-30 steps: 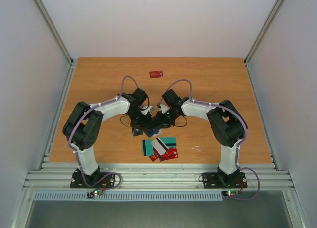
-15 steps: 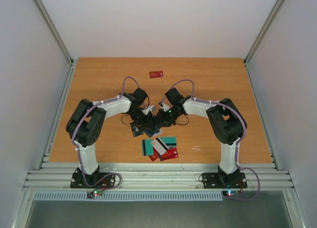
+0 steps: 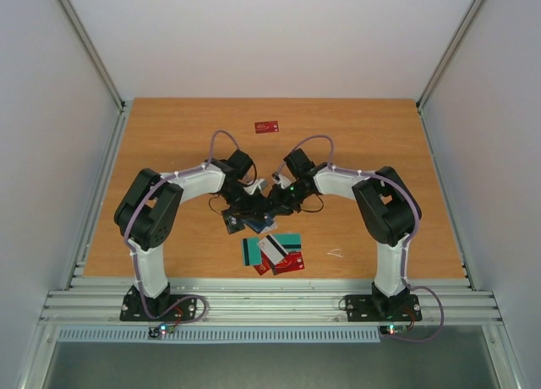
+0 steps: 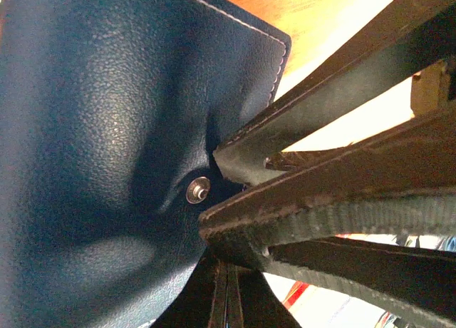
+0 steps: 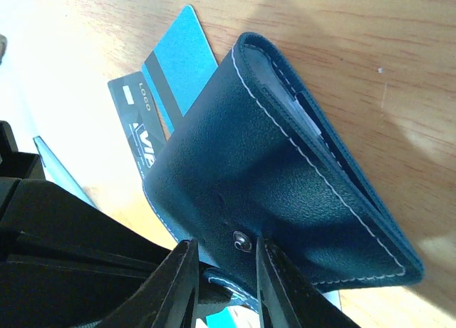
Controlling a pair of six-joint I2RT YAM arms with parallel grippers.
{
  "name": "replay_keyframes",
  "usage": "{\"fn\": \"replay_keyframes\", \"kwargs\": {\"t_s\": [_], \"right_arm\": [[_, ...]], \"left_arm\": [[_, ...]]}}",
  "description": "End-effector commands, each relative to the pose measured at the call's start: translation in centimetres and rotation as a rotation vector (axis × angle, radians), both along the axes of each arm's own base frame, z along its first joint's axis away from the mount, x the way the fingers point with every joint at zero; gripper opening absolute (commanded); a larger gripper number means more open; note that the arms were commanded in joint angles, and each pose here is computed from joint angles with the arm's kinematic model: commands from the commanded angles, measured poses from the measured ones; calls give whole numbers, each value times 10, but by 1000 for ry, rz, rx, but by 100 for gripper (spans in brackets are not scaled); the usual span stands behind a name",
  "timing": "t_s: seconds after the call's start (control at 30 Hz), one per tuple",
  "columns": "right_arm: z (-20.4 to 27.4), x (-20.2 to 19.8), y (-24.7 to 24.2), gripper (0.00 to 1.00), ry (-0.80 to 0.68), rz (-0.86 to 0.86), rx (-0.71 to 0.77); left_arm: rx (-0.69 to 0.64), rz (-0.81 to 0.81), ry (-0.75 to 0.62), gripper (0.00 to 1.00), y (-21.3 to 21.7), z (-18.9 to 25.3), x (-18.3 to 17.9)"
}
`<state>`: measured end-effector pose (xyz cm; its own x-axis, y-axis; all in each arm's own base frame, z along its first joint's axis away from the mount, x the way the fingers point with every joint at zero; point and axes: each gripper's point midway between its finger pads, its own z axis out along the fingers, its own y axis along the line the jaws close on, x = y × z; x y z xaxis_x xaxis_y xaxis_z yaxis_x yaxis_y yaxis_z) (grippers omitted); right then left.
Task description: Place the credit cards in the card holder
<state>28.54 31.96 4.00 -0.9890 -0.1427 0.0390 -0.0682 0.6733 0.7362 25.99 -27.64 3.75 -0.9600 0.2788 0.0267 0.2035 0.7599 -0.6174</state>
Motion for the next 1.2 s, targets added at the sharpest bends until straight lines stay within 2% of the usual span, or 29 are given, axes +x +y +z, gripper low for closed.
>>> {"fn": "replay_keyframes", "kwargs": {"t_s": [0.0, 0.4, 0.63, 0.9, 1.17], "right_arm": [[-10, -2, -5, 25, 34, -4, -26], [35, 39, -4, 26, -10, -55, 69], [7, 35, -9, 25, 31, -50, 24], [-26, 22, -19, 24, 79, -36, -31], [-30, 25, -19, 24, 87, -27, -38]], "left_arm": [[-62, 17, -103, 0, -14, 8, 26], [-56, 24, -102, 0, -12, 7, 24], [-48, 29, -104, 0, -13, 11, 29], [21, 62, -94, 0, -6, 15, 37], [99, 138, -26, 0, 4, 18, 39]]}}
